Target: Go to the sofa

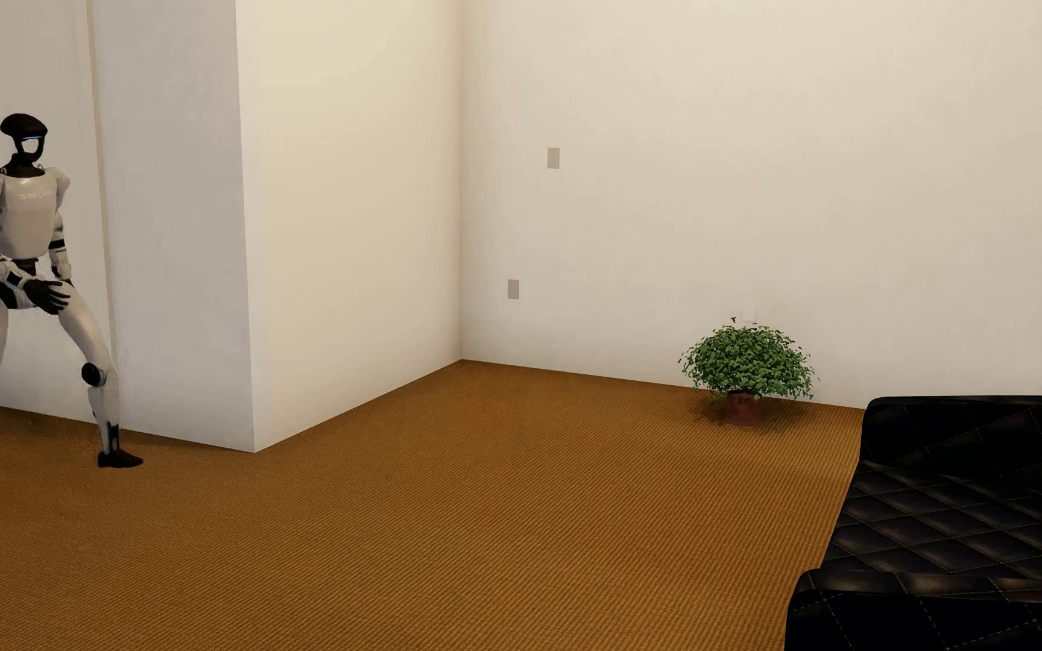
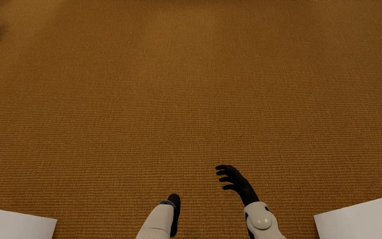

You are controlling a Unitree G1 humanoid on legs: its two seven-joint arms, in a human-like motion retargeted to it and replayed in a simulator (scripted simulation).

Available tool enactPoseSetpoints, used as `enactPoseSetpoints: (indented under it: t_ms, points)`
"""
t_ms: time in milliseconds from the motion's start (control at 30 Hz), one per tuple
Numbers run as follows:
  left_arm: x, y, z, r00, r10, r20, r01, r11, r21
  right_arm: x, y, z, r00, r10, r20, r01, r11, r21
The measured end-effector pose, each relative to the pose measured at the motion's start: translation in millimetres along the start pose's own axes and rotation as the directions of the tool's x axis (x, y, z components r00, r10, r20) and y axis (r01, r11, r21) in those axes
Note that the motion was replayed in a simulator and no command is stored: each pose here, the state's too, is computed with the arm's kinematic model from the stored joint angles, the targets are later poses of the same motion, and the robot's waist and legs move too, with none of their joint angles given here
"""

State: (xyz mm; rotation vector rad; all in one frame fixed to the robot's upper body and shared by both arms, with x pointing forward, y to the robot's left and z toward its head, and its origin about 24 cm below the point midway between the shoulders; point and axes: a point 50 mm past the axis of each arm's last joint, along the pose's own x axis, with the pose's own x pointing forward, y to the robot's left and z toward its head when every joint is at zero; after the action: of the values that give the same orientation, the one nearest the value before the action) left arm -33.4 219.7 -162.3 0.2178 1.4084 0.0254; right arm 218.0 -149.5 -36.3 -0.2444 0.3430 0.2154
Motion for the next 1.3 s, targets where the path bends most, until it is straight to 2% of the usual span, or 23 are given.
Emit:
enactPoseSetpoints:
  t_ms: [100,167,267,367,467,600,667,733,767,867,1000,1100,1200,1300]
  points:
    - [1,9,-5,0.999,0.017,-0.036,-0.016,1.0,0.022,0,8,6,0.999,0.027,0.026,-0.027,1.0,0.002]
    - [6,9,17,1.0,0.007,0.022,-0.009,0.998,0.066,-6,16,-17,0.995,0.078,-0.066,-0.081,0.996,-0.039]
    - [7,13,72,0.978,-0.001,0.21,-0.024,0.993,0.115,-22,33,-62,0.949,0.18,-0.259,-0.213,0.971,-0.106]
    - [-9,12,132,0.893,-0.008,0.451,-0.038,0.995,0.092,-63,31,-117,0.864,0.164,-0.477,-0.225,0.971,-0.075]
    - [-35,12,185,0.766,-0.001,0.643,-0.045,0.997,0.056,-122,19,-164,0.735,0.092,-0.672,-0.143,0.989,-0.021]
    - [-63,22,221,0.633,0.034,0.773,-0.07,0.997,0.013,-189,18,-199,0.56,0.036,-0.827,0.001,0.999,0.045]
    - [-60,20,213,0.653,0.035,0.756,-0.06,0.998,0.006,-215,22,-207,0.491,0.03,-0.871,0.049,0.997,0.062]
    - [-46,9,190,0.724,0.0,0.69,-0.033,0.999,0.035,-233,29,-213,0.431,0.043,-0.901,0.07,0.994,0.081]
    - [-35,1,174,0.775,-0.028,0.631,-0.016,0.998,0.064,-234,33,-215,0.413,0.063,-0.908,0.037,0.996,0.086]
    - [-12,-20,130,0.884,-0.109,0.455,0.04,0.987,0.158,-189,32,-202,0.533,0.107,-0.839,-0.137,0.99,0.038]
    - [-2,-16,35,0.986,-0.068,0.154,0.055,0.995,0.089,-105,8,-152,0.784,0.033,-0.62,-0.044,0.999,-0.003]
    - [-5,-1,-14,1.0,-0.007,-0.026,0.008,1.0,0.022,-50,-10,-95,0.924,-0.024,-0.381,0.017,1.0,-0.022]
    - [-8,12,-33,0.994,0.039,-0.104,-0.043,0.998,-0.036,-24,-17,-50,0.98,-0.04,-0.195,0.033,0.999,-0.037]
    - [-8,21,-29,0.993,0.071,-0.091,-0.078,0.994,-0.076,-26,-7,-50,0.981,-0.009,-0.191,0.005,1.0,-0.025]
